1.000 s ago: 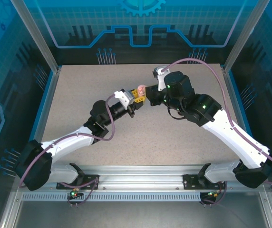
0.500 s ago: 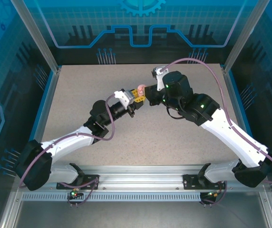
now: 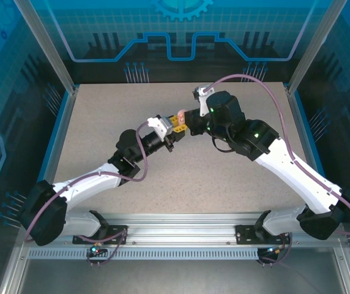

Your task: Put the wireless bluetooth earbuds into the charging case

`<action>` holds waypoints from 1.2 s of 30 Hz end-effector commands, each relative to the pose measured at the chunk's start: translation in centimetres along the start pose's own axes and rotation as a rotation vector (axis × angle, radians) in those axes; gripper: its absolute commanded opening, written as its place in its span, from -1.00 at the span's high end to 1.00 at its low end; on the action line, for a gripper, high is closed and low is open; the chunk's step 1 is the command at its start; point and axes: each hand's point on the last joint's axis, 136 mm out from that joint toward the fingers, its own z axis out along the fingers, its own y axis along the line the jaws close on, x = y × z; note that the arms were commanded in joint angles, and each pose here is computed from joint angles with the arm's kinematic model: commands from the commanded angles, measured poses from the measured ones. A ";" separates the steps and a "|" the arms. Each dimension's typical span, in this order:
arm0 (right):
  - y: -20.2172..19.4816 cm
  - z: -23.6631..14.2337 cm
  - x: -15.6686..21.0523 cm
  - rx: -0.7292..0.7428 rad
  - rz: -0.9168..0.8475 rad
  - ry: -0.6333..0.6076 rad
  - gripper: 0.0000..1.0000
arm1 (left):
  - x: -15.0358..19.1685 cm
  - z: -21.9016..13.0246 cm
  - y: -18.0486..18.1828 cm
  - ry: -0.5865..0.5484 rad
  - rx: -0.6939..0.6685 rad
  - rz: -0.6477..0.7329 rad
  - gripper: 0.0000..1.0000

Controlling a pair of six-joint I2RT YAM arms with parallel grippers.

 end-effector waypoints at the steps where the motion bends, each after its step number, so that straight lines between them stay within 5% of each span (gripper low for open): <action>1: -0.4 0.7 -0.2 0.008 0.017 -0.011 0.71 | -2.3 0.4 -0.3 -0.064 0.014 0.007 1.00; 29: -0.3 1.3 2.3 -0.022 0.039 0.058 0.76 | -2.7 0.8 0.0 -0.072 -0.001 0.019 1.00; 36: -0.5 1.2 2.0 -0.014 0.049 0.044 0.65 | -2.9 0.9 0.1 -0.074 -0.005 0.015 1.00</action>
